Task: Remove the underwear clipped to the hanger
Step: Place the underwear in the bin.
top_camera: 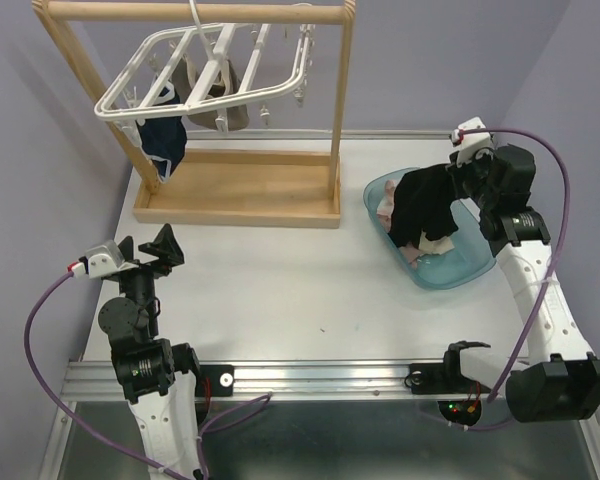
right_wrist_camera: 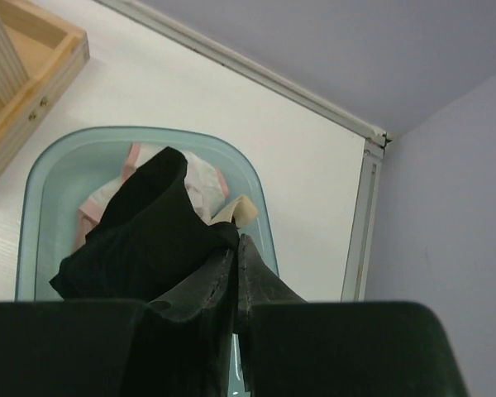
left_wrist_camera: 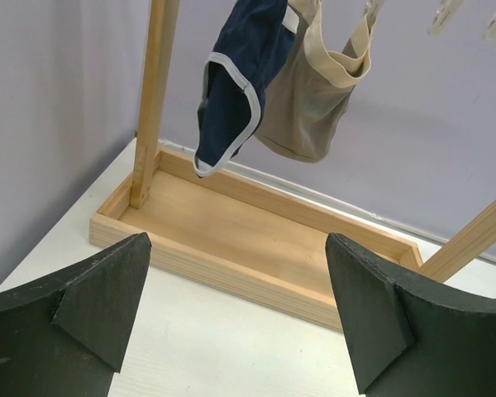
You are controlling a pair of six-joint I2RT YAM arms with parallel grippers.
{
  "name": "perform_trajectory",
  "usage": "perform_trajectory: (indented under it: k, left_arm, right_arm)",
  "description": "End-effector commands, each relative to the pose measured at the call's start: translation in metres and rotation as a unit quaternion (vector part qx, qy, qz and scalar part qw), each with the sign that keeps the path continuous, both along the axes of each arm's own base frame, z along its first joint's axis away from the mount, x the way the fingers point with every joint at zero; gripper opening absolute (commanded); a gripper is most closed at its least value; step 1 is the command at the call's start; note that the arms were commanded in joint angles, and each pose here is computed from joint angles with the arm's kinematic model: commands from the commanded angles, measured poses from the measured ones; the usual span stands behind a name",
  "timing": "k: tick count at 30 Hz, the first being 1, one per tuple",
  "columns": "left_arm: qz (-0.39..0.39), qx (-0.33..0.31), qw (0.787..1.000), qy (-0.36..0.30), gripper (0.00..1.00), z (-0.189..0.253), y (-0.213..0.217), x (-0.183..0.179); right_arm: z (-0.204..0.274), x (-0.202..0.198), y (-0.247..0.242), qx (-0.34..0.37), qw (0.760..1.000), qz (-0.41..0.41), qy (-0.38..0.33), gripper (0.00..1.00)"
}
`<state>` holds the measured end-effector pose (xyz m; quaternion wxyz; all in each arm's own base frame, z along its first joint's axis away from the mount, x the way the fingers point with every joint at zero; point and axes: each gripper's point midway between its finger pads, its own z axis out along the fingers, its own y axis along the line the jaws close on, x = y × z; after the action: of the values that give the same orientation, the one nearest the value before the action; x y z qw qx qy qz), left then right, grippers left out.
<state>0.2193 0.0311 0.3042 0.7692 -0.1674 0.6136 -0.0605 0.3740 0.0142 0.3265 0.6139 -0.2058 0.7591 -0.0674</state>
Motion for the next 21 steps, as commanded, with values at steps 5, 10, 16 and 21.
perform_trajectory:
  k: [5, 10, 16, 21]
  left_arm:
    - [-0.011, 0.02, 0.999, -0.038, 0.99, 0.023, -0.006, -0.004]
    - [-0.016, 0.02, 0.999, -0.037, 0.99, 0.022, -0.007, -0.003]
    - [-0.029, 0.02, 0.999, -0.033, 0.99, 0.019, -0.011, 0.0]
    - [-0.065, 0.038, 0.996, -0.036, 0.99, 0.018, -0.024, 0.004]
  right_arm:
    - [-0.038, 0.009, 0.001, -0.026, 0.999, 0.02, 0.026, 0.09]
    - [-0.098, 0.006, 0.002, -0.066, 0.991, 0.052, 0.103, 0.15]
    - [-0.176, -0.019, 0.026, -0.051, 0.958, 0.143, 0.242, 0.24]
    - [-0.224, -0.027, 0.012, -0.07, 0.924, 0.128, 0.354, 0.59]
